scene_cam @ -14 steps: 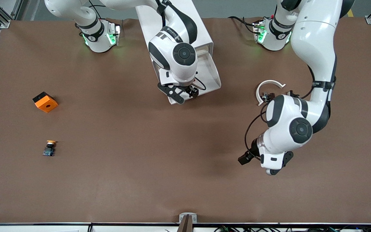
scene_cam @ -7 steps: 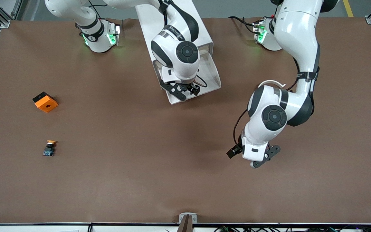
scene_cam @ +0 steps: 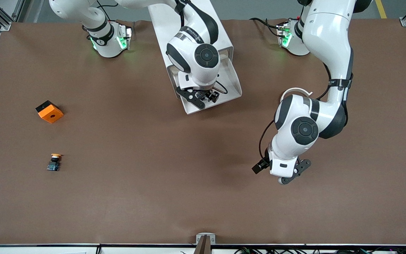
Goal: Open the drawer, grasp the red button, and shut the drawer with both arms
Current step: 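Lift the red button out of the drawer with the right gripper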
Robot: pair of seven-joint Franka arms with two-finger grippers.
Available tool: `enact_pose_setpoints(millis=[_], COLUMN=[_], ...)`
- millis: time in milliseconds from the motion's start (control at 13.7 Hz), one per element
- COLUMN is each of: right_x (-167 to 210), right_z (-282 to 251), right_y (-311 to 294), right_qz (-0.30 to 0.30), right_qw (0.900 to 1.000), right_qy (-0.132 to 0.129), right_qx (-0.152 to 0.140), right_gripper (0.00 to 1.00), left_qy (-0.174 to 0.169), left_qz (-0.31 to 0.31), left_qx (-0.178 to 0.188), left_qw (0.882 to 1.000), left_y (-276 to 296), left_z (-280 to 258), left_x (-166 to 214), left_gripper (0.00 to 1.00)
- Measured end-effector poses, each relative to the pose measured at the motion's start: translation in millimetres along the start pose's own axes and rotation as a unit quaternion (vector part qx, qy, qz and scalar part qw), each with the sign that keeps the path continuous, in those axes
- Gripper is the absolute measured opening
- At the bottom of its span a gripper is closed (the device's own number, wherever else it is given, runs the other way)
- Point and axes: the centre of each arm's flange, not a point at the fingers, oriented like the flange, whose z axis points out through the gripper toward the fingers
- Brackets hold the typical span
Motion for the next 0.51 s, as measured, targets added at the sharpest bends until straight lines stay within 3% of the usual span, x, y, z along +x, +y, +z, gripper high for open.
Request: enact_pose_setpoints(millis=[219, 511], right_x=[-0.2, 7.4], right_z=[0.0, -8.4], right_y=[0.3, 3.9], right_qz=[0.0, 0.007], right_qw=[1.0, 1.0], right_qy=[0.0, -0.005], right_qx=[-0.001, -0.005], right_gripper=[0.41, 0.41], left_qy=[-0.002, -0.004], left_qz=[-0.001, 0.001], left_qx=[0.0, 0.002], left_qw=[1.0, 1.0], left_y=[-5.7, -9.0], left_z=[-6.6, -7.0], left_x=[-0.9, -2.3], left_gripper=[1.0, 1.0])
